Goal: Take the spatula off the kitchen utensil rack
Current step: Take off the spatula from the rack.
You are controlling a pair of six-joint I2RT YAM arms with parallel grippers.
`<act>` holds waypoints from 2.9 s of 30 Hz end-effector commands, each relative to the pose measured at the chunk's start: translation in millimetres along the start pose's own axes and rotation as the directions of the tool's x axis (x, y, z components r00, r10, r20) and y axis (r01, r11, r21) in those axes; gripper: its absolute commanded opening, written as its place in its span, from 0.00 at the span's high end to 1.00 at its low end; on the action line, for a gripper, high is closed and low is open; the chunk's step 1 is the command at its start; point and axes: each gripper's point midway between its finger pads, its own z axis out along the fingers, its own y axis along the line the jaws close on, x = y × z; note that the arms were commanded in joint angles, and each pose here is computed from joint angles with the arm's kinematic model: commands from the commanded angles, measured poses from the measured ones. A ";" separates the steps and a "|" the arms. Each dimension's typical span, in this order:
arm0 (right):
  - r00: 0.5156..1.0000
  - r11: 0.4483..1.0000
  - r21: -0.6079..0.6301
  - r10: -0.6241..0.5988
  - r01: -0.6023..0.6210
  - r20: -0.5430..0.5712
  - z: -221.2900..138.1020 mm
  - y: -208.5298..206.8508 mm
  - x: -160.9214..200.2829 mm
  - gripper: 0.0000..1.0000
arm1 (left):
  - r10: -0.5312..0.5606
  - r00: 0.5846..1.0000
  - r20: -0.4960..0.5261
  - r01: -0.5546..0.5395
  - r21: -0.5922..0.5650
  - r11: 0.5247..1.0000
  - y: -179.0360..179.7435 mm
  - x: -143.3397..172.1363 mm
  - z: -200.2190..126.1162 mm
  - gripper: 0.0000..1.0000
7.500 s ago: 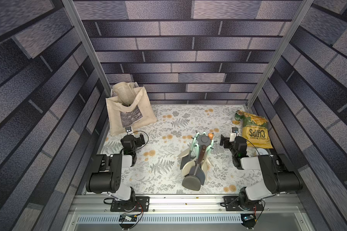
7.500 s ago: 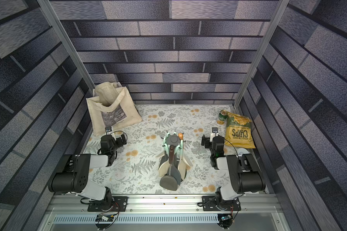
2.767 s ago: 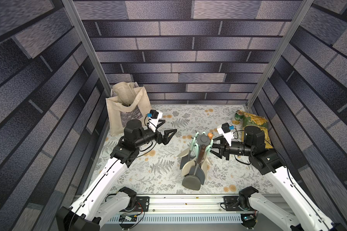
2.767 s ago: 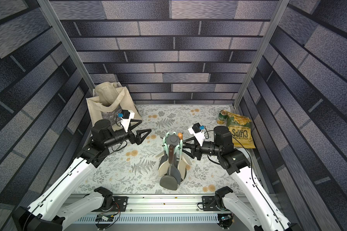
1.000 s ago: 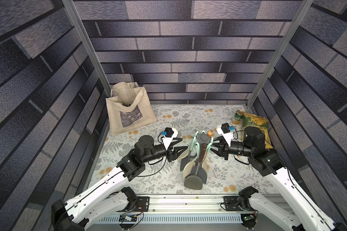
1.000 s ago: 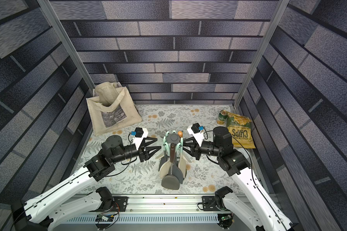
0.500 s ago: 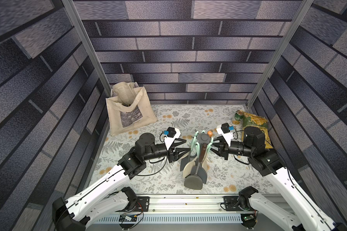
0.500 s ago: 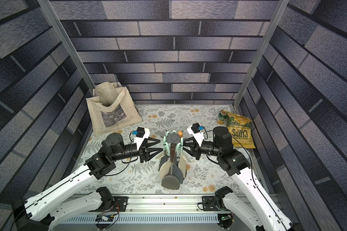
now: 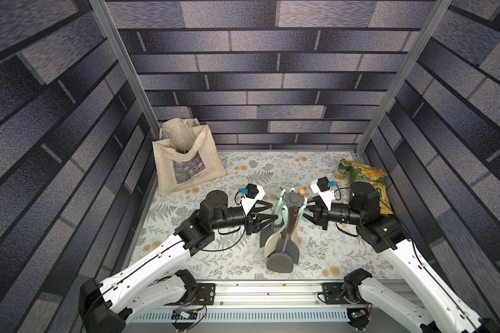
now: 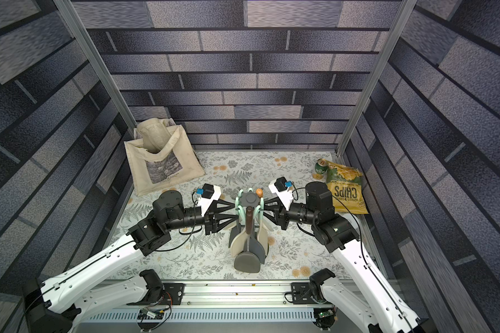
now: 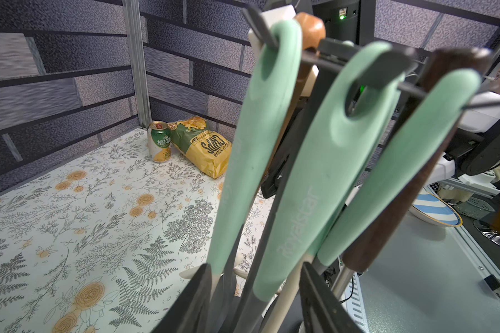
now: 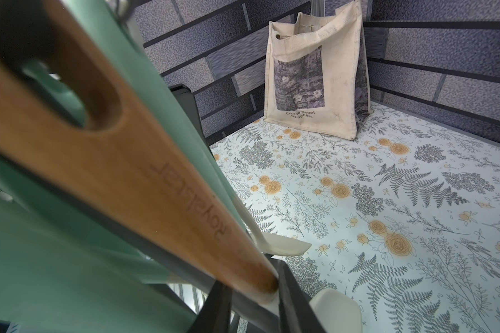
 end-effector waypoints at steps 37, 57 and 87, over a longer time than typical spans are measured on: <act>0.999 0.999 0.039 -0.034 0.033 0.020 3.1 -5.8 -15.6 0.74 | 0.076 0.997 0.015 -0.077 0.031 0.997 -10.2 -14.5 3.0 0.88; 0.999 0.998 0.054 -0.030 0.029 0.015 3.1 -7.8 -12.2 0.75 | 0.188 0.982 0.020 -0.180 -0.210 0.961 14.7 -20.1 -11.7 1.00; 1.000 0.995 0.094 -0.030 0.030 0.000 5.3 -16.8 -5.7 0.75 | 0.129 0.988 -0.087 -0.155 -0.473 0.867 55.1 5.1 -72.4 1.00</act>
